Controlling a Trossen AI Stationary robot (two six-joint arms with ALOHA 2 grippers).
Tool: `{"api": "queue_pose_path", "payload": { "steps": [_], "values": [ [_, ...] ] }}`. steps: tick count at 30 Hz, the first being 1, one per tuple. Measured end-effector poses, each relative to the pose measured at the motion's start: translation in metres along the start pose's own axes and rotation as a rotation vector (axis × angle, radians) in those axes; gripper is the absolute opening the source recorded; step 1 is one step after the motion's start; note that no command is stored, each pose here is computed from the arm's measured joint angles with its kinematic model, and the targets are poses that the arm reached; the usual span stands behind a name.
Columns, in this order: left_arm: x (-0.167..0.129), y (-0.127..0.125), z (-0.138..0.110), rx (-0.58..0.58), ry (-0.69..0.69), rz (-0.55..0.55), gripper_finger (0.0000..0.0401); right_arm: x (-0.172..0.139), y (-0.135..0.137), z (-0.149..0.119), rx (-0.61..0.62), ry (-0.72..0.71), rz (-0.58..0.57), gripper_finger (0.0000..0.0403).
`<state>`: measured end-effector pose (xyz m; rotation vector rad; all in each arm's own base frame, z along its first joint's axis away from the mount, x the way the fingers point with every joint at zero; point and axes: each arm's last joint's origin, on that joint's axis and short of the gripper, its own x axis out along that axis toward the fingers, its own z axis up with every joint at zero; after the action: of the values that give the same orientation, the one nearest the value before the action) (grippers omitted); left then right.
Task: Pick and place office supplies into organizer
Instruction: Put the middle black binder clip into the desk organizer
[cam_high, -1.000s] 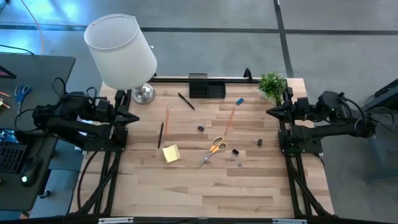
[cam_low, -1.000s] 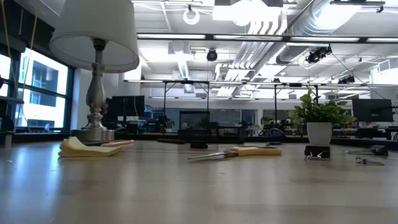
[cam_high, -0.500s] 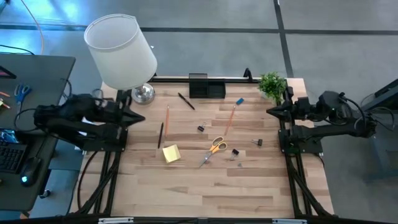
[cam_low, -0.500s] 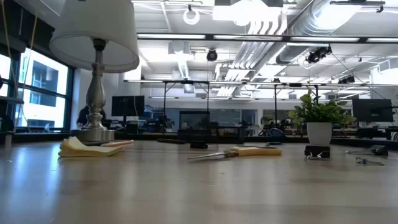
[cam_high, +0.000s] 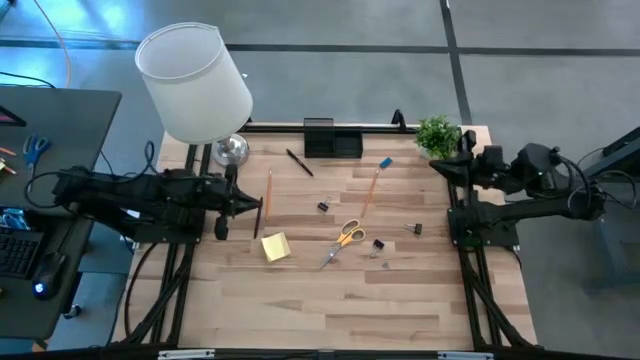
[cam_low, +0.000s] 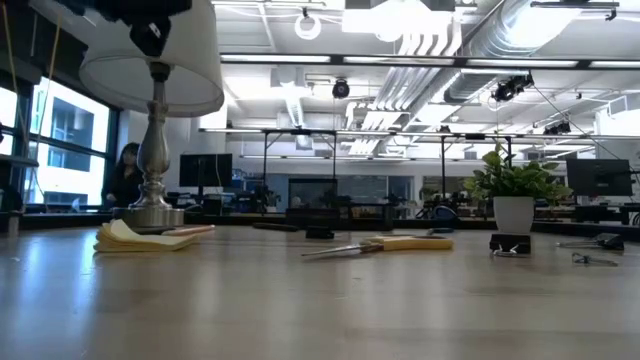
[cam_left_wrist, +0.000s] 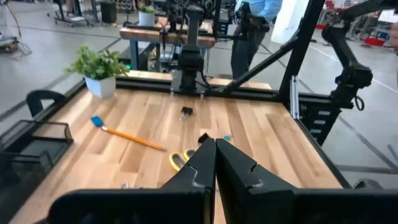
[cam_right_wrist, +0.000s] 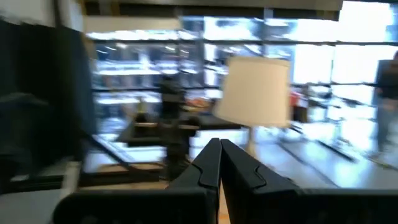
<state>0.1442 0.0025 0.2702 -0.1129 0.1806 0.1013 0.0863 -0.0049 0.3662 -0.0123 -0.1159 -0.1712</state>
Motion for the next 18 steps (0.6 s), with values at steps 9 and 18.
{"api": "queue_pose_path", "payload": {
  "steps": [9, 18],
  "values": [
    [0.015, 0.001, -0.035, 0.015, 0.040, -0.052, 0.0001, 0.046, 0.007, -0.051, -0.039, 0.314, -0.070, 0.0000],
    [0.025, 0.001, -0.040, 0.046, 0.083, -0.046, 0.0001, 0.094, 0.016, -0.111, 0.000, 0.597, -0.120, 0.0000]
  ]
}}
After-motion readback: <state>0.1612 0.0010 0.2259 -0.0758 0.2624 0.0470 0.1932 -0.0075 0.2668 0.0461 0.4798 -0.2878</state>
